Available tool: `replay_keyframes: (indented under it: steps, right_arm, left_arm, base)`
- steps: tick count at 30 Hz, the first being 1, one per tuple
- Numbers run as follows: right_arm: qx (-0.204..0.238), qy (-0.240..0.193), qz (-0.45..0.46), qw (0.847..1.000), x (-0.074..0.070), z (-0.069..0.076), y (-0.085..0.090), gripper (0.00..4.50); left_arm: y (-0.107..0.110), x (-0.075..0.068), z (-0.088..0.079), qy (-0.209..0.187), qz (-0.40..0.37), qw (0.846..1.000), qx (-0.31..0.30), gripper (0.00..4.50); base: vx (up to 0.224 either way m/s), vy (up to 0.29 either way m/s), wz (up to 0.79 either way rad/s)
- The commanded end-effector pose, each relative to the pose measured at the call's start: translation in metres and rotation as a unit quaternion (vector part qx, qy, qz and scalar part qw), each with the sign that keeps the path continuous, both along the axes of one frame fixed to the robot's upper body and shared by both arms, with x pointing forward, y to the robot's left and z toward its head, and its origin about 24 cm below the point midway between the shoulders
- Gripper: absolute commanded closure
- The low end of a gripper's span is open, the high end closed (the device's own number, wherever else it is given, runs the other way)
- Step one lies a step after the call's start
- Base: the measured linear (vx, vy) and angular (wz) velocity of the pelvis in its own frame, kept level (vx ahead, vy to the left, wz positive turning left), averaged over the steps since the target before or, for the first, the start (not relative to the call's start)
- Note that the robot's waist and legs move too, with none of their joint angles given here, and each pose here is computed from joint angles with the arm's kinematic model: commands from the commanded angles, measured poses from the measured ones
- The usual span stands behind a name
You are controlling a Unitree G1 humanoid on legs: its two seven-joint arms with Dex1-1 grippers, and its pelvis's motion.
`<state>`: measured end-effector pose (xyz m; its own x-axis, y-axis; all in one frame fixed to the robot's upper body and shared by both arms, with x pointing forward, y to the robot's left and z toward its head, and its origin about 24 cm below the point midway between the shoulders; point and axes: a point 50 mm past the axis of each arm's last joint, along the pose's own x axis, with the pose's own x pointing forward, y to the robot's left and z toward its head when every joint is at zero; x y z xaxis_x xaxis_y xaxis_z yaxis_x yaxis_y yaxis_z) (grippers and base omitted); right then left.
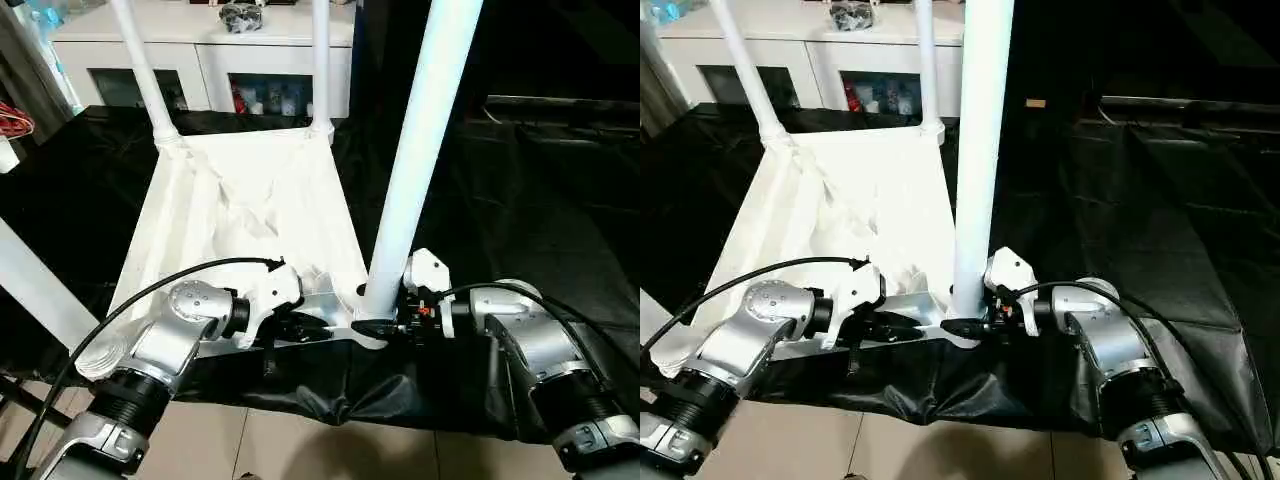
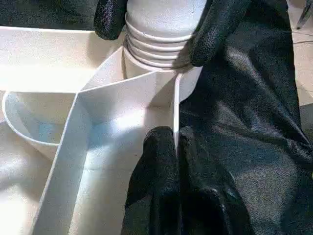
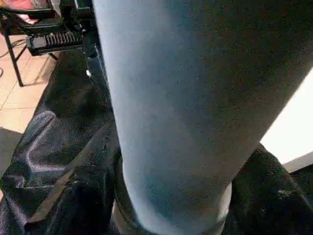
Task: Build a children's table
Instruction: Rotate leg to tighten
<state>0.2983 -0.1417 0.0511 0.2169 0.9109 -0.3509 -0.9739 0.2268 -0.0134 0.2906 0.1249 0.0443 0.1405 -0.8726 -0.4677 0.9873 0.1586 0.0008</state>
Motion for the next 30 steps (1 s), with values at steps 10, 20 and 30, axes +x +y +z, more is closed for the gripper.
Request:
replay_keyframes:
  steps: [10,20,30]
  right_arm:
    - [0.042,0.011,-0.178,0.983,0.016,-0.017,0.018,1.83]
    - [0.056,0.012,-0.297,0.953,0.027,-0.026,0.063,1.83]
    - [0.068,-0.001,-0.236,0.969,0.027,-0.016,0.047,0.68]
  left_arm:
    - [-0.026,0.025,0.008,-0.04,0.11,0.992,-0.037,4.5]
    - [-0.069,0.037,0.012,-0.058,0.171,0.982,-0.056,4.5]
    - [-0.061,0.026,0.013,-0.044,0.109,0.99,-0.082,4.5]
  base:
    - [0.0,0.0,0.0]
    - [0.0,0.0,0.0]
    - [0.0,0.0,0.0]
